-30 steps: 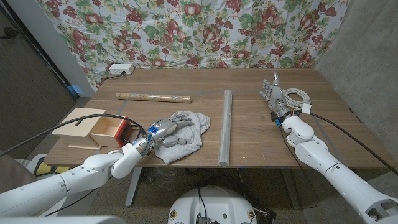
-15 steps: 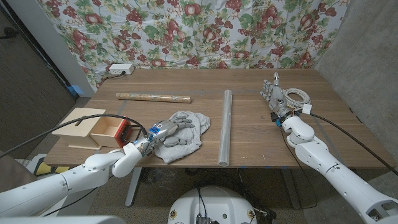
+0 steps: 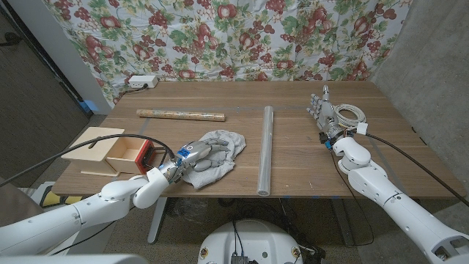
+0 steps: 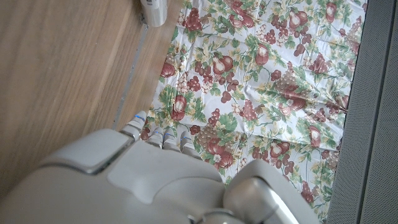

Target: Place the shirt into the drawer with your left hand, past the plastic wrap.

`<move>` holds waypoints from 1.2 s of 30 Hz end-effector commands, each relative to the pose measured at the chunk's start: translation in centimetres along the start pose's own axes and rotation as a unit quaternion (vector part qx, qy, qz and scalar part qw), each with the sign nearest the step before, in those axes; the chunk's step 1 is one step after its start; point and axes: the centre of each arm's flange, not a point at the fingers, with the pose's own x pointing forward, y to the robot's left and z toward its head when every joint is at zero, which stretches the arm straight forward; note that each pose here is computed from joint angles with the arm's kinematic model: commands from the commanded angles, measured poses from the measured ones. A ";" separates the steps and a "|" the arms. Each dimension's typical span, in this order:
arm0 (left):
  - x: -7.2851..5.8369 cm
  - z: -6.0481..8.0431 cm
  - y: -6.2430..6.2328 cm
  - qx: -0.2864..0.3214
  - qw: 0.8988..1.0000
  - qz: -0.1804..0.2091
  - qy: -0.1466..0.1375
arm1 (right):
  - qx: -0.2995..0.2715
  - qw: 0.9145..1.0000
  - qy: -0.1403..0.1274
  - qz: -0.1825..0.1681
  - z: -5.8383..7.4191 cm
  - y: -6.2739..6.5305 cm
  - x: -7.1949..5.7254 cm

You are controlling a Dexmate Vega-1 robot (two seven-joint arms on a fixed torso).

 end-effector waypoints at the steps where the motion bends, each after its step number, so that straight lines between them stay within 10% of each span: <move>1: -0.1 -0.2 -0.4 -0.010 1.000 -0.001 0.011 | -0.002 1.000 0.000 0.001 0.2 -0.1 0.1; 36: 1.1 -0.6 0.1 -0.053 0.996 0.067 0.025 | -0.007 1.000 -0.001 -0.001 0.6 -0.4 0.7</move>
